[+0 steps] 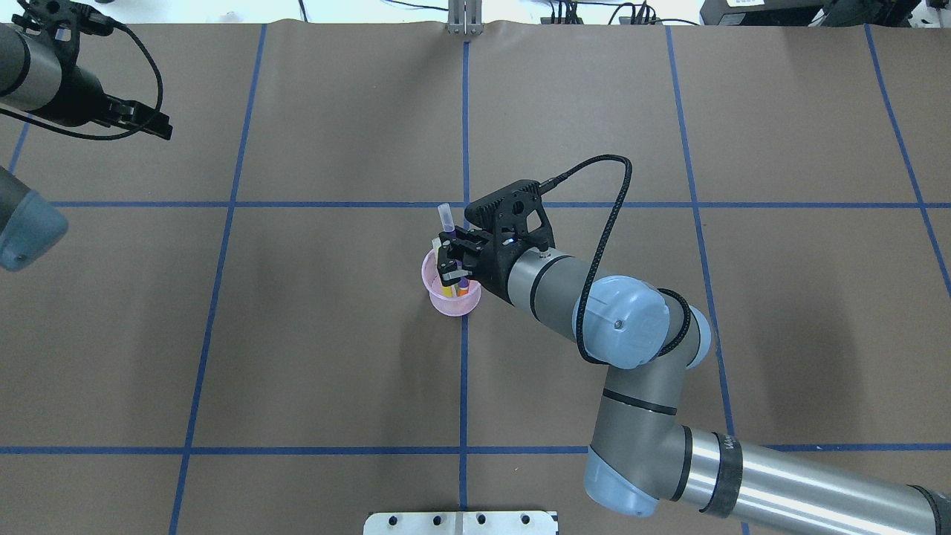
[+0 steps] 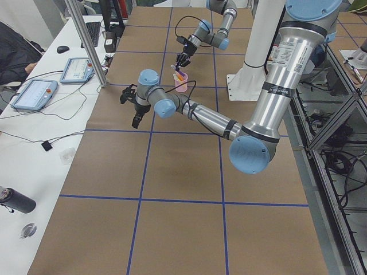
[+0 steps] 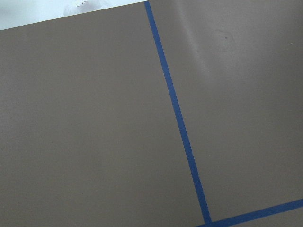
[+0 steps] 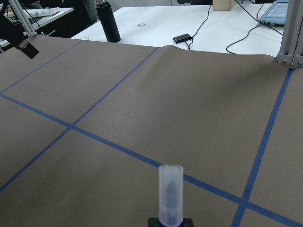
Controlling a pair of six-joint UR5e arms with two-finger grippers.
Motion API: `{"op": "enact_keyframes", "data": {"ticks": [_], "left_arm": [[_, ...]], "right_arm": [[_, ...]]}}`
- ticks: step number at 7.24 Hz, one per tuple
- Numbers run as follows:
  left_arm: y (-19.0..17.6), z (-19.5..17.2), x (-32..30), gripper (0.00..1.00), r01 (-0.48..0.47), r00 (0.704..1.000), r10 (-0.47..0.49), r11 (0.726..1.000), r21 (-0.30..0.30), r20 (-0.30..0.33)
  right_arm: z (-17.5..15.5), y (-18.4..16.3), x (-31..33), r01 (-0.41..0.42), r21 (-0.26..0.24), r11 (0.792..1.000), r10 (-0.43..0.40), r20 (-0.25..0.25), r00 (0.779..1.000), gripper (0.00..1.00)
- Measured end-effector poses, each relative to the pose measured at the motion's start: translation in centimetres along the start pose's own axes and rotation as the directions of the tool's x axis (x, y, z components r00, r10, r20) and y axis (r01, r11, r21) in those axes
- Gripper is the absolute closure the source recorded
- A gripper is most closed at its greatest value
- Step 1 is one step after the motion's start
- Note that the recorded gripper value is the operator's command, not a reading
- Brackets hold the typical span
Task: Collect pens into pen holder
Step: 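Open the right gripper and withdraw it away from the cup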
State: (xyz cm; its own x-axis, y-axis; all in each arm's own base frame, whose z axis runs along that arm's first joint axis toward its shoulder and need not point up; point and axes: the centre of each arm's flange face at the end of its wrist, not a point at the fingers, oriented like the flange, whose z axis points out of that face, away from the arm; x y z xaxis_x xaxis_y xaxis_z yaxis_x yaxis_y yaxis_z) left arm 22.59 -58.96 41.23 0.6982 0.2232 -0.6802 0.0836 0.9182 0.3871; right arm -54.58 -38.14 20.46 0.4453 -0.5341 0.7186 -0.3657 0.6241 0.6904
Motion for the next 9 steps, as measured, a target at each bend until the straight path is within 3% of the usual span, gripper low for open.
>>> {"op": "enact_keyframes", "data": {"ticks": [3, 5, 7, 8, 9], "left_arm": [[0.1, 0.3, -0.4, 0.0, 0.004, 1.0, -0.004, 1.0, -0.006, 0.005], [0.1, 0.4, -0.5, 0.0, 0.005, 1.0, -0.005, 1.0, -0.007, 0.008], [-0.3, 0.0, -2.2, 0.0, 0.029, 0.999, -0.029, 1.0, 0.006, 0.031], [-0.6, -0.6, -3.4, 0.0, 0.042, 0.998, -0.043, 0.999, 0.018, 0.042], [-0.6, -0.7, -4.3, 0.0, 0.049, 0.997, -0.05, 0.999, 0.02, 0.051]], "right_arm": [[-0.4, -0.2, -1.3, -0.04, 0.031, 0.999, 0.039, 0.043, 0.998, 0.0], [-2.2, -2.9, -1.7, -0.052, 0.005, 0.999, 0.052, 0.048, 0.997, 0.0], [-6.0, -8.6, 0.4, -0.091, -0.142, 0.986, 0.089, -0.019, 0.996, 0.0], [-8.1, -11.5, 3.3, -0.135, -0.236, 0.962, 0.122, -0.07, 0.99, 0.0], [-10.1, -14.0, 7.8, -0.213, -0.346, 0.914, 0.174, -0.141, 0.975, 0.0]]}}
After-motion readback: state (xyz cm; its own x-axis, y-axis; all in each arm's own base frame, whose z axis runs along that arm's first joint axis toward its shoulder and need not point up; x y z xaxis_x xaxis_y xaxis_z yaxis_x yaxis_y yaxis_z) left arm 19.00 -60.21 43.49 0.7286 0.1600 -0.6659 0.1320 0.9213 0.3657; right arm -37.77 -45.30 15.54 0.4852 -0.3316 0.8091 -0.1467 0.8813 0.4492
